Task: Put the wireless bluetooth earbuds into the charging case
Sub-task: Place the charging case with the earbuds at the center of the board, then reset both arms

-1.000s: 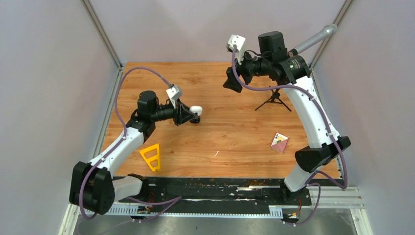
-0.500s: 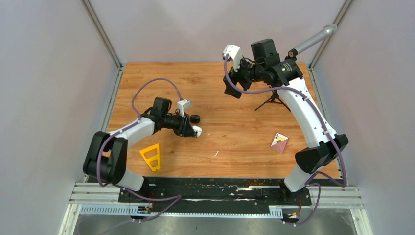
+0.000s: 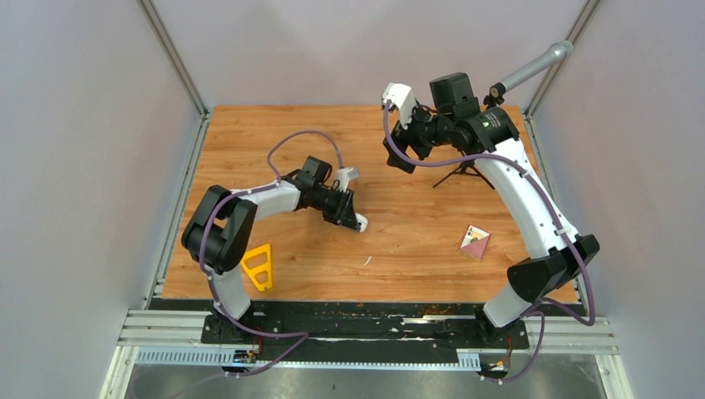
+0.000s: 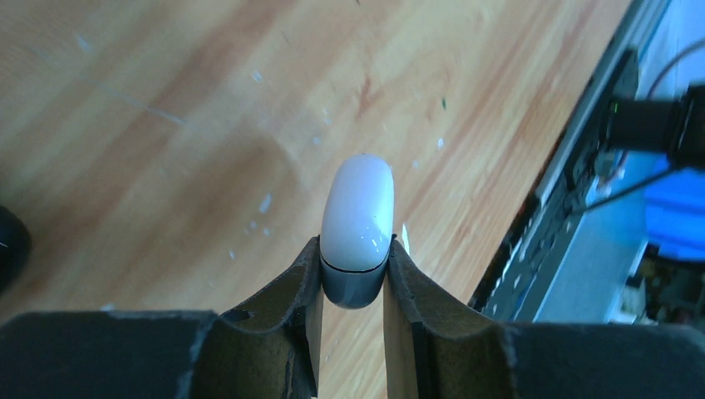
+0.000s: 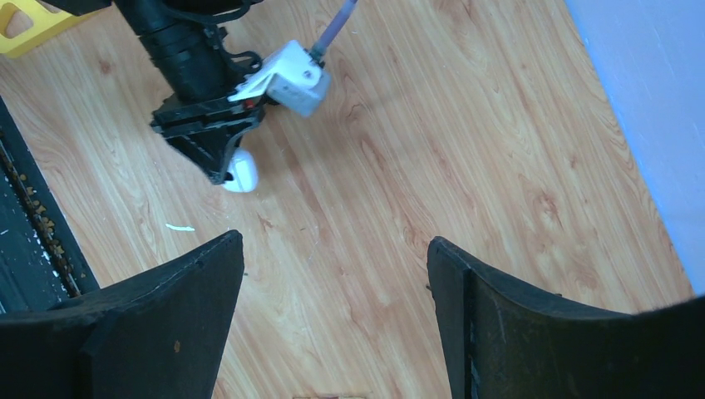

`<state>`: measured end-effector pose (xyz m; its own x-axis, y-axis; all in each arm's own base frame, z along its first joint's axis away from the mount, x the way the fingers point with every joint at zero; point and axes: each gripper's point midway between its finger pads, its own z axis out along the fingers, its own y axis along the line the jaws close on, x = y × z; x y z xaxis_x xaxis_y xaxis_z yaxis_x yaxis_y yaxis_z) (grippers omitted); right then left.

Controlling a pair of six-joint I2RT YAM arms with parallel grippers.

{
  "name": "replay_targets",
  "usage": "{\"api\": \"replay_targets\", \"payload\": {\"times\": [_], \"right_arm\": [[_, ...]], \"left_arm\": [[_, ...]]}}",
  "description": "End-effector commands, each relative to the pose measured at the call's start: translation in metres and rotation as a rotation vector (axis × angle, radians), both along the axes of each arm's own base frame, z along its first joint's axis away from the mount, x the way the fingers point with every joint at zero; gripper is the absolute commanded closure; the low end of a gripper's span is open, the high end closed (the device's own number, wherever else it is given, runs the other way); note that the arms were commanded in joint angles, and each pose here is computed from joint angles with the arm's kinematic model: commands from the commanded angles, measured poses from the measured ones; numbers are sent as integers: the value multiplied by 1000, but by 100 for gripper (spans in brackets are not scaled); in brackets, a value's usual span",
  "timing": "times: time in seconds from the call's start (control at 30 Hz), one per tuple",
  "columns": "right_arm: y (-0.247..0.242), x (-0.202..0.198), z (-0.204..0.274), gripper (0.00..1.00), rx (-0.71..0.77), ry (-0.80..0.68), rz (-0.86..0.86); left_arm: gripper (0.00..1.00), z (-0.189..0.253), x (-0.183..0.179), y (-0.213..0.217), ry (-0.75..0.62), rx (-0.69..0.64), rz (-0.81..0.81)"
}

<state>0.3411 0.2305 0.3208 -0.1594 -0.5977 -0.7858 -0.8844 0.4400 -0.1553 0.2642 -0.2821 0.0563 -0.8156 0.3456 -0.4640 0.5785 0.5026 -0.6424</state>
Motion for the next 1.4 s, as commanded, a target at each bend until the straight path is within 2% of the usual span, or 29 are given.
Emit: {"api": "replay_targets", "payload": {"times": [0.0, 0.17, 0.3, 0.5, 0.7, 0.8, 0.93, 1.0, 1.03, 1.07, 1.1, 1.2, 1.3, 1.37], "right_arm": [[-5, -5, 13, 19, 11, -54, 0], [-6, -5, 12, 19, 5, -57, -5], [-7, -2, 12, 19, -1, -63, -9], [-5, 1, 10, 19, -3, -53, -8], [-1, 6, 7, 19, 0, -39, -6], [0, 7, 9, 19, 3, -40, -4], [0, 6, 11, 18, 5, -46, -3], [0, 5, 13, 18, 10, -50, 6], [-1, 4, 14, 18, 16, -55, 8], [-1, 5, 17, 18, 28, -66, 5], [-2, 7, 20, 18, 47, -78, -9], [-10, 24, 33, 17, 127, -127, -167], [-15, 27, 31, 13, 162, -174, -212], [-20, 30, 20, 6, 188, -181, -272]], "left_arm": [[84, 16, 52, -24, 20, -24, 236], [73, 8, 76, -35, 66, 1, 352], [68, 7, 76, -43, 58, 20, 328], [60, -2, 76, -32, 53, 99, 360], [55, -14, 71, -27, 74, 140, 348], [54, -6, 72, -22, 32, 155, 336], [45, 23, 69, -8, -63, 201, 277], [35, 50, 68, -3, -130, 196, 236], [29, 60, 67, -3, -157, 187, 205], [6, 79, 66, -3, -204, 165, 177], [1, 97, 68, -3, -257, 148, 157], [0, 151, 76, 0, -469, 86, 126], [0, 199, 88, 20, -647, 67, 190], [0, 227, 95, 41, -730, 44, 261]]}}
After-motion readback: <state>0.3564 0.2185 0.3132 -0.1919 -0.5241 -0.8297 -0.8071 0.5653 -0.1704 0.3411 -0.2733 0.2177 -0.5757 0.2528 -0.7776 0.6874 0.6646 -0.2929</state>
